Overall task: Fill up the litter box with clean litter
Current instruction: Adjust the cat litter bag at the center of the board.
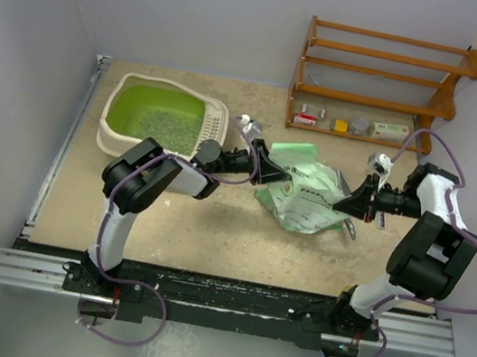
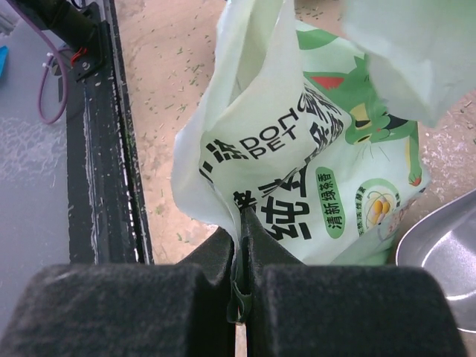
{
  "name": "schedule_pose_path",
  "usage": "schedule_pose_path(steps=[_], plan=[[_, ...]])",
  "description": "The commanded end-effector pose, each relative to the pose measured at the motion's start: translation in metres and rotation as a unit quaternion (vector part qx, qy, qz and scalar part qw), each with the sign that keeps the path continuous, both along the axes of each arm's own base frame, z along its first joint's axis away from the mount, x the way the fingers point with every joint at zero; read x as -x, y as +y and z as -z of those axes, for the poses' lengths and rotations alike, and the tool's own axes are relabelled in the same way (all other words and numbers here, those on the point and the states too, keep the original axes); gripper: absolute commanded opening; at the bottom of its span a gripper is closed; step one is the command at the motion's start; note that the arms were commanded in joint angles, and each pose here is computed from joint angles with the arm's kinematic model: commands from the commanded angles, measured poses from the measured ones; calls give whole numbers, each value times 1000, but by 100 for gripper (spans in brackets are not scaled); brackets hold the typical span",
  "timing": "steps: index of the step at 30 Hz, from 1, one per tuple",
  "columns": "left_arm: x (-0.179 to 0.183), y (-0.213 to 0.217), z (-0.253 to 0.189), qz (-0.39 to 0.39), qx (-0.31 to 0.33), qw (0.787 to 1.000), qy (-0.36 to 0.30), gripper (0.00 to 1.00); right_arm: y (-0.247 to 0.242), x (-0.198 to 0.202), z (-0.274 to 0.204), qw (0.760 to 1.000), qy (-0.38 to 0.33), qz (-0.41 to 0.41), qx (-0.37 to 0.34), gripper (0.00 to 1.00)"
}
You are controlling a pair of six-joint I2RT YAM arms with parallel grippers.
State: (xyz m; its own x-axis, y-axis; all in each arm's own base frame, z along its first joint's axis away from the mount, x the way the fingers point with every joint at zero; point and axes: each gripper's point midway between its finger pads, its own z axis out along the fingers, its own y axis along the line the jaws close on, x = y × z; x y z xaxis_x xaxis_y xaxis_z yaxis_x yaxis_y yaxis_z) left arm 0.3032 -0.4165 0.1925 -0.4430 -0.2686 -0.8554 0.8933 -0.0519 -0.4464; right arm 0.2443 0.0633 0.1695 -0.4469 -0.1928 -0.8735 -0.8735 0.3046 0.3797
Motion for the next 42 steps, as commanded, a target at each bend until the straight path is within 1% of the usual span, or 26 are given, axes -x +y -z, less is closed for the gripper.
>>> schedule_pose_path(steps=[1,3,5,9,11,12,14,15,17,18,20,23,28,29,30,31,32,33,34,35,36,37,38,42], plan=[[29,9,-77,49,64,995,-62,10,3,5,-10,1000,17,2,-10,0],[31,9,-83,56,58,995,-60,9,2,4,-8,1000,20,2,-13,0],[26,4,-82,59,40,997,-38,3,2,2,-7,1000,20,3,-15,0],[24,-6,-69,95,-4,995,6,3,1,-1,-5,999,32,5,-22,0],[30,-7,-63,123,-29,992,19,3,1,-1,-3,999,37,4,-23,0],[31,-6,-58,124,-47,991,28,3,1,0,-2,999,40,5,-24,0],[19,-1,-25,74,-122,988,63,3,-1,-1,0,999,44,10,-24,0],[16,3,-13,53,-158,984,65,3,-1,-2,1,999,46,14,-25,0],[15,13,-2,27,-205,976,67,3,-5,-7,5,998,56,28,-19,0],[14,19,-4,10,-218,974,63,3,-7,-8,7,997,66,34,-16,0],[11,31,4,-21,-262,962,73,3,-11,-11,11,997,69,42,-4,0],[6,41,8,-49,-290,951,91,3,-13,-11,15,996,76,48,10,0],[7,44,23,-50,-316,940,121,3,-14,-3,20,995,85,43,23,0],[10,43,22,-43,-311,943,113,3,-13,-1,19,996,83,38,23,0],[12,40,14,-42,-295,950,94,3,-12,1,18,997,75,30,22,0],[9,41,6,-64,-281,955,74,3,-11,3,18,997,73,27,20,0],[11,46,8,-82,-267,958,57,4,-10,5,17,997,72,24,16,0],[9,49,-4,-106,-234,966,34,19,-9,6,17,997,76,23,11,0],[7,54,-10,-135,-205,969,24,38,-9,5,17,998,67,16,9,0],[3,56,-34,-159,-149,976,-16,49,-7,6,13,997,70,13,-3,0],[6,58,-44,-166,-112,979,-34,56,-6,6,12,998,63,8,-6,0],[8,59,-50,-170,-85,981,-38,60,-5,6,10,998,68,6,-15,0],[10,58,-54,-166,-65,983,-42,62,-5,5,10,997,72,8,-20,0],[17,41,-56,-123,-33,991,-49,68,-3,4,7,998,59,10,-24,0]])
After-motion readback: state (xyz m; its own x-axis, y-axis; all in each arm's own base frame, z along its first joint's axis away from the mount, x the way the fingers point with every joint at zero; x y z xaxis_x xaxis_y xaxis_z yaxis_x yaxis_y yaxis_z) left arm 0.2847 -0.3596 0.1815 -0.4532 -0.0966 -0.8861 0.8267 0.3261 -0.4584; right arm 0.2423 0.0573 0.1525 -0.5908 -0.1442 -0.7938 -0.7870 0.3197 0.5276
